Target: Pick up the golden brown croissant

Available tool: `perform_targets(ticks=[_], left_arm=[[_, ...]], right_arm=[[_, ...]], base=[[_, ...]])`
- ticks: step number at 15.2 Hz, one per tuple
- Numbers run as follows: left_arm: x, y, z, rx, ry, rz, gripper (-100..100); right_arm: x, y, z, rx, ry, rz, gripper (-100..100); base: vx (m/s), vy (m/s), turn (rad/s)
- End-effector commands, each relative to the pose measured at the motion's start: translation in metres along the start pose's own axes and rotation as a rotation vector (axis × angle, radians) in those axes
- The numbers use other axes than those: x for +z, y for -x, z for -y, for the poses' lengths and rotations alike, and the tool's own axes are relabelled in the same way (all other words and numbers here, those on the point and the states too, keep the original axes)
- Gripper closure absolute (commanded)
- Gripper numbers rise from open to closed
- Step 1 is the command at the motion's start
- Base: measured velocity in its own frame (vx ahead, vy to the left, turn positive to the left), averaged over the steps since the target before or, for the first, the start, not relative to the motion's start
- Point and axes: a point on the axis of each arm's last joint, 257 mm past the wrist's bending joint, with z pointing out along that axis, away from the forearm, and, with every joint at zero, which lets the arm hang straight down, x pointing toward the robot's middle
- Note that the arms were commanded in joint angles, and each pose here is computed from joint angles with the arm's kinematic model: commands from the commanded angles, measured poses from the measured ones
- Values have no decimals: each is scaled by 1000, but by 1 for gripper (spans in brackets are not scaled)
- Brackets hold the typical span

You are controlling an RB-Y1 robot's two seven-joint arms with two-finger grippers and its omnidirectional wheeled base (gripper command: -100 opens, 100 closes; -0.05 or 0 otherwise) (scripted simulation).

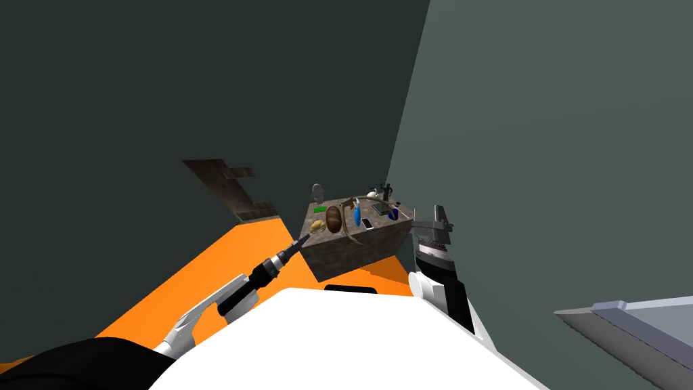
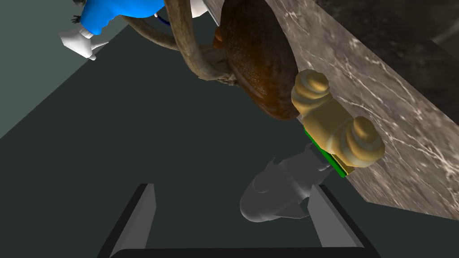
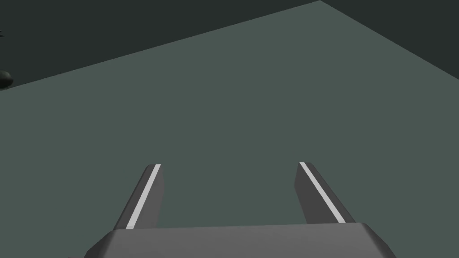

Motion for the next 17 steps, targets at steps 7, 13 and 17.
perform_targets(ticks=[7, 13, 17], left_arm=[[-34, 6, -72, 135, 177, -142, -100], [-58, 19, -107, 226, 272, -221, -100], [-82, 33, -138, 300, 362, -284, -100]], right_arm=[[0, 0, 0, 0, 0, 0, 0], [0, 0, 0, 0, 0, 0, 0], [0, 0, 0, 0, 0, 0, 0]], base=[[44, -91, -82], [37, -80, -78], [67, -104, -86]])
